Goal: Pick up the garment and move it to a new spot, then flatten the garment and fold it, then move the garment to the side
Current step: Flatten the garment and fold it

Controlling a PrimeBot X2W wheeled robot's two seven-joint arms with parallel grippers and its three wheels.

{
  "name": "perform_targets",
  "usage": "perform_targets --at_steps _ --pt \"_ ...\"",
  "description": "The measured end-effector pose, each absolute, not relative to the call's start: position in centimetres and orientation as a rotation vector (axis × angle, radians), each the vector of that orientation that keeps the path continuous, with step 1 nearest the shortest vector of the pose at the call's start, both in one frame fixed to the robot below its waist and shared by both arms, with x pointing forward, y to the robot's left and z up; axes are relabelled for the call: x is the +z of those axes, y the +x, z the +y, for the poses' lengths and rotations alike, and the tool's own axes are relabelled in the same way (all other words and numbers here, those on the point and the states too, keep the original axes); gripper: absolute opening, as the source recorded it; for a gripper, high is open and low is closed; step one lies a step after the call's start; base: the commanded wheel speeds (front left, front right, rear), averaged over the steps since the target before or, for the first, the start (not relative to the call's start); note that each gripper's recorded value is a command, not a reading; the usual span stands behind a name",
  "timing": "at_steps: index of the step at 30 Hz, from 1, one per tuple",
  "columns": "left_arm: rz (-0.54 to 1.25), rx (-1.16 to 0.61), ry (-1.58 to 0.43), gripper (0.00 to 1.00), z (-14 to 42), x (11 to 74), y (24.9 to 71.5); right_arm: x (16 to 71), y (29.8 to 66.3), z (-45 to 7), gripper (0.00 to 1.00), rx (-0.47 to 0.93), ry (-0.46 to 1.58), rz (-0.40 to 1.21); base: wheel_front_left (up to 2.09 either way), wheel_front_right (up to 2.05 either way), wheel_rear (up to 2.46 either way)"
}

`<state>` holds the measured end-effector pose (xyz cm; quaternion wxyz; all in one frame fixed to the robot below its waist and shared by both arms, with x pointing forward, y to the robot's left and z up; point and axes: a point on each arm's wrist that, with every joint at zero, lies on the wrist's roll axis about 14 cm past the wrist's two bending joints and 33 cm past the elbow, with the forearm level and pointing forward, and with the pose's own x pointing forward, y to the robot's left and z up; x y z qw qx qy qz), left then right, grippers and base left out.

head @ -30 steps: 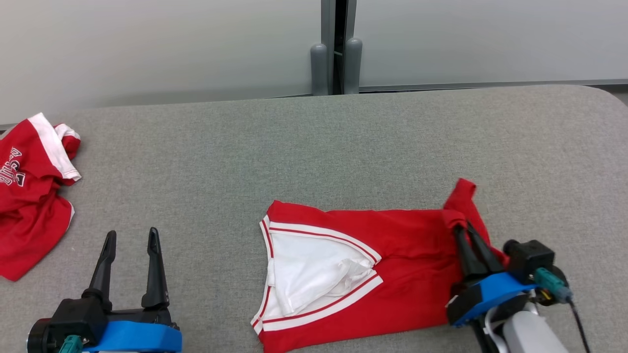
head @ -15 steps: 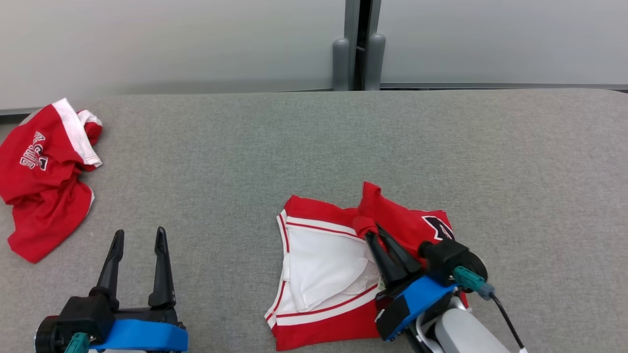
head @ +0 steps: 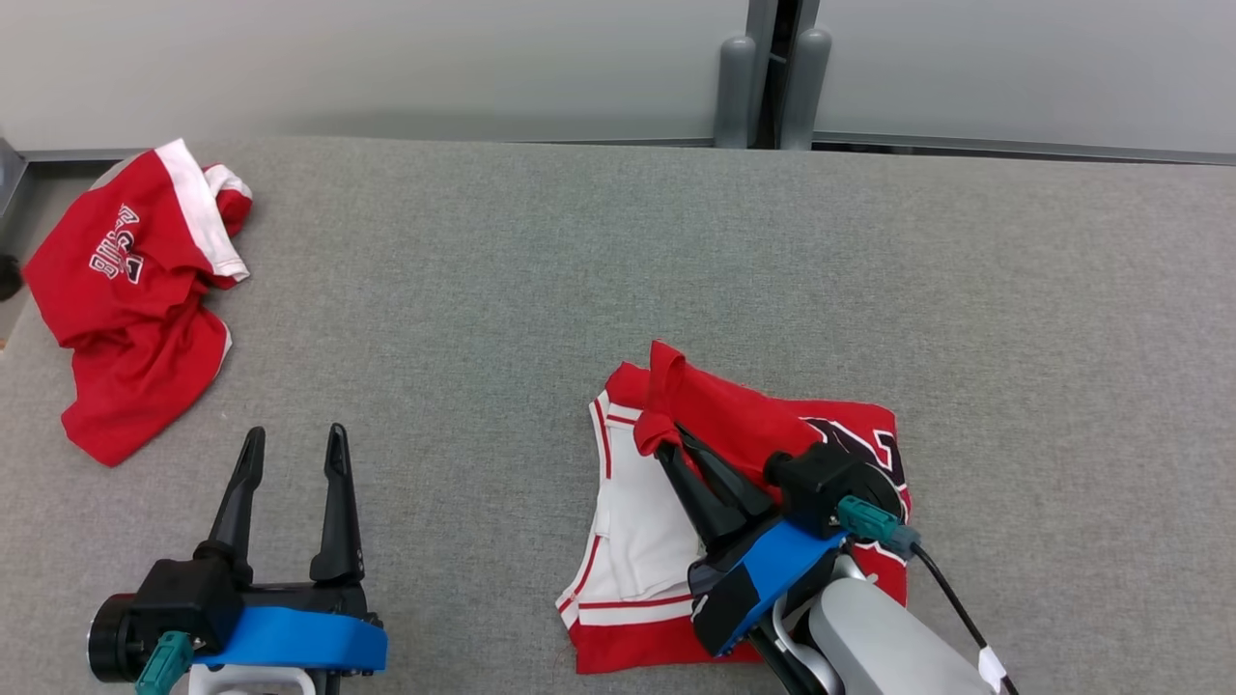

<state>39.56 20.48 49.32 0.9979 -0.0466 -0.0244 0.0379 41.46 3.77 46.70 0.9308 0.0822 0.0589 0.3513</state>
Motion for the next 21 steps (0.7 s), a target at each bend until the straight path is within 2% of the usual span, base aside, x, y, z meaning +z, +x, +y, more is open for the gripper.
perform_targets --at_steps 2,3,4,5,13,21 --pt "-0.047 0.08 -0.092 1.0 20.6 49.2 39.6 46.2 41.4 4.1 0.0 0.73 0.167 0.137 0.0 0.0 0.0" --pt "-0.045 0.081 -0.091 1.0 20.6 49.2 39.6 45.9 41.3 4.2 0.25 0.734 0.164 0.148 0.0 0.0 0.0" --pt "-0.043 0.084 -0.091 1.0 20.7 49.1 39.6 45.6 41.2 4.2 0.68 0.736 0.163 0.158 0.0 0.0 0.0" --pt "-0.041 0.084 -0.091 1.0 20.6 49.1 39.6 45.4 41.1 4.3 1.0 0.737 0.169 0.166 0.0 0.0 0.0" --pt "-0.046 0.069 -0.1 1.0 20.0 49.2 40.0 46.3 42.0 2.8 1.0 0.691 0.16 0.136 0.0 0.0 0.0" --pt "-0.072 0.044 -0.109 1.0 19.2 50.1 40.1 50.3 43.4 -1.6 1.0 0.563 0.115 -0.017 0.0 0.0 0.0"
